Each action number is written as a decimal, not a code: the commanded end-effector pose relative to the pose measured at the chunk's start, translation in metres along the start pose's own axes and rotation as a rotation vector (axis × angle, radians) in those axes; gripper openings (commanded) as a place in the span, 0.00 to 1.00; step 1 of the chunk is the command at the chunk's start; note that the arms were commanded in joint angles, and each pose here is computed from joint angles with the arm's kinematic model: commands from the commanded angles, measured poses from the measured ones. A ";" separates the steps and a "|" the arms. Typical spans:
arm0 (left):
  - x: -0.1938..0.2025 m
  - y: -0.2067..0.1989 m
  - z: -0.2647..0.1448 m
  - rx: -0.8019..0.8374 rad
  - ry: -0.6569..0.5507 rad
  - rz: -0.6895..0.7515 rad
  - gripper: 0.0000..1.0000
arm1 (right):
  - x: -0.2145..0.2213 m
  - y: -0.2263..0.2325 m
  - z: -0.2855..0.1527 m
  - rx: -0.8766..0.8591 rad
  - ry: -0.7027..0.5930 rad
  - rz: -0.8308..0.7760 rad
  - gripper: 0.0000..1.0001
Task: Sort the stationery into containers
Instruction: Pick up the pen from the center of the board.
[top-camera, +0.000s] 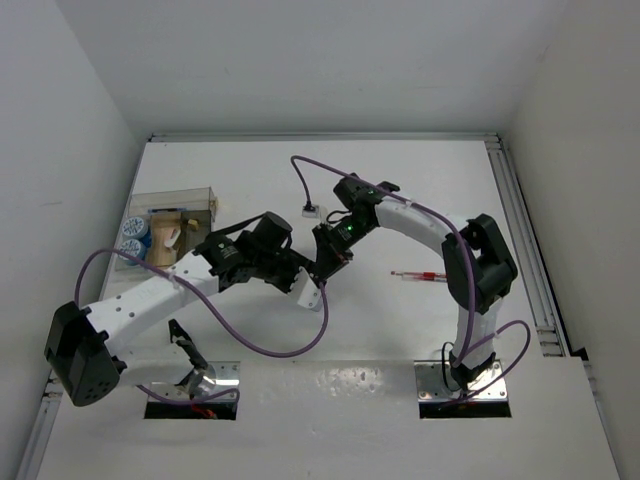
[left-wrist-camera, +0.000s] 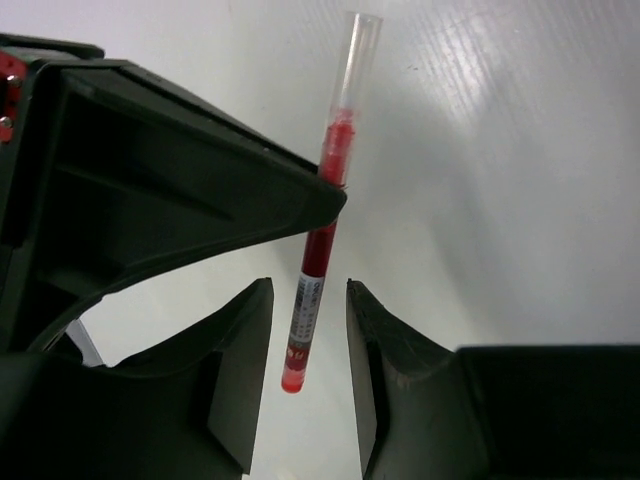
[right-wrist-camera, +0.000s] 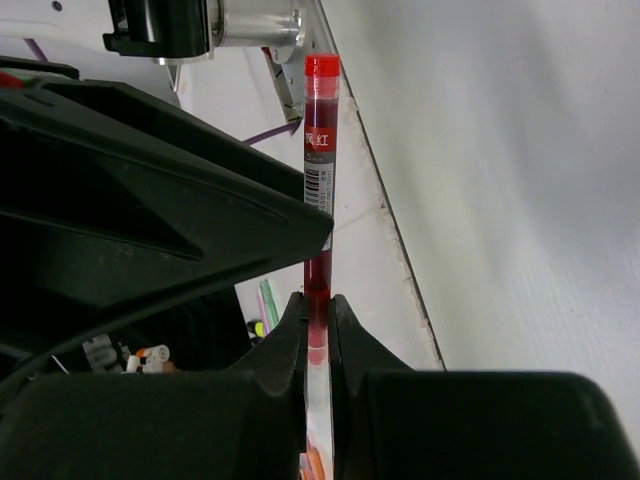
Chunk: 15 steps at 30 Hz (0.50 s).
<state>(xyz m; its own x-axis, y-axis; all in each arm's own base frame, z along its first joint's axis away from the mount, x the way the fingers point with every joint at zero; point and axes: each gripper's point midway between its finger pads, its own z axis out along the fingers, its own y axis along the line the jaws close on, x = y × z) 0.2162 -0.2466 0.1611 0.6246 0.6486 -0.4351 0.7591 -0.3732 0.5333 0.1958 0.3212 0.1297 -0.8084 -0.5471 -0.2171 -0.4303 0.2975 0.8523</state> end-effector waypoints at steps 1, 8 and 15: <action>-0.011 -0.011 0.006 0.038 -0.044 0.017 0.41 | -0.009 0.017 -0.003 -0.040 -0.013 -0.071 0.00; -0.015 -0.015 0.005 0.046 -0.062 -0.005 0.27 | -0.006 0.018 0.000 -0.036 0.003 -0.081 0.00; 0.014 0.006 -0.008 -0.057 -0.012 -0.197 0.09 | -0.007 0.006 -0.002 0.031 0.008 -0.063 0.29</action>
<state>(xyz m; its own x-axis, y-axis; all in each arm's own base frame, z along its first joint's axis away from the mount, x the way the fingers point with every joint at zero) 0.2082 -0.2438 0.1511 0.5663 0.6671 -0.4840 0.8098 -0.3408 0.4777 0.1894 0.3208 0.1285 -0.7970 -0.5676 -0.2062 -0.4365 0.3054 0.8463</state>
